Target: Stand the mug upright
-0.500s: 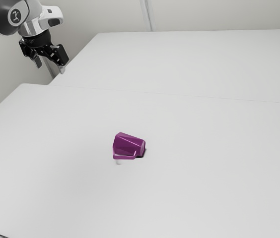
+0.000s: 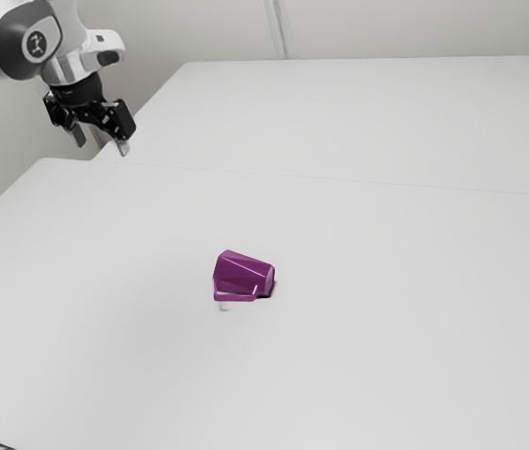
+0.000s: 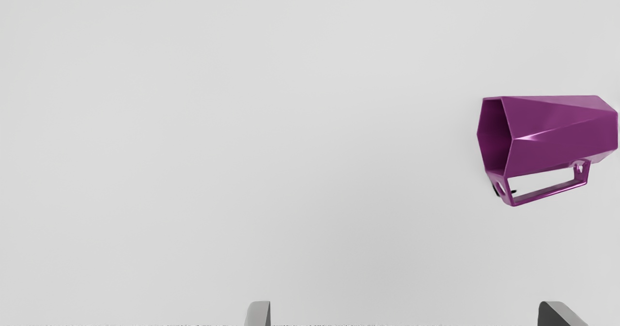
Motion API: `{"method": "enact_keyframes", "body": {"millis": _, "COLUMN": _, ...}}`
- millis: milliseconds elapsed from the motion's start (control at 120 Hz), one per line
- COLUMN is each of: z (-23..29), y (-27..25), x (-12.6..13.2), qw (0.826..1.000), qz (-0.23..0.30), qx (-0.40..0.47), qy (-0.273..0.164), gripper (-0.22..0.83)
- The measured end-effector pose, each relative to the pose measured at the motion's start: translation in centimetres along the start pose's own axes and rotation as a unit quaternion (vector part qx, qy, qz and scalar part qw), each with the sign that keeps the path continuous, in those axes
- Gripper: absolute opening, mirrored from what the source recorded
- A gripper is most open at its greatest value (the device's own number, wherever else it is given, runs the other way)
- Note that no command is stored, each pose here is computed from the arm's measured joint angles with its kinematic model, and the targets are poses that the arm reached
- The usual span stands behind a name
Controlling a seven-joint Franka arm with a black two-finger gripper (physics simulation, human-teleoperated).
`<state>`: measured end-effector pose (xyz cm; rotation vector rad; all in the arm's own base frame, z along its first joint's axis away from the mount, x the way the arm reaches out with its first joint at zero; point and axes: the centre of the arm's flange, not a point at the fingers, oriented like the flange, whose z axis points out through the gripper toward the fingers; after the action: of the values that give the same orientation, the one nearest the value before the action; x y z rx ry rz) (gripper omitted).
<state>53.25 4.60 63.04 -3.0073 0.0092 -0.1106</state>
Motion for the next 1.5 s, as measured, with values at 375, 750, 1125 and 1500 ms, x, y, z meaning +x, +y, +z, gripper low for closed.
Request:
{"method": "enact_keyframes", "body": {"millis": 375, "z": 14.0, "y": -1.3, "x": -2.0, "qw": 0.969, "qz": -0.102, "qx": -0.184, "qy": -0.132, "gripper": 0.62}}
{"method": "enact_keyframes", "body": {"millis": 750, "z": 23.5, "y": 2.7, "x": -1.0, "qw": 0.933, "qz": -0.131, "qx": -0.257, "qy": -0.214, "gripper": 0.61}}
{"method": "enact_keyframes", "body": {"millis": 1125, "z": 26.5, "y": 1.7, "x": 2.1, "qw": 0.92, "qz": -0.17, "qx": -0.303, "qy": -0.182, "gripper": 0.62}}
{"method": "enact_keyframes", "body": {"millis": 1500, "z": 29.7, "y": 2.2, "x": 4.9, "qw": 0.906, "qz": -0.188, "qx": -0.343, "qy": -0.162, "gripper": 0.62}}
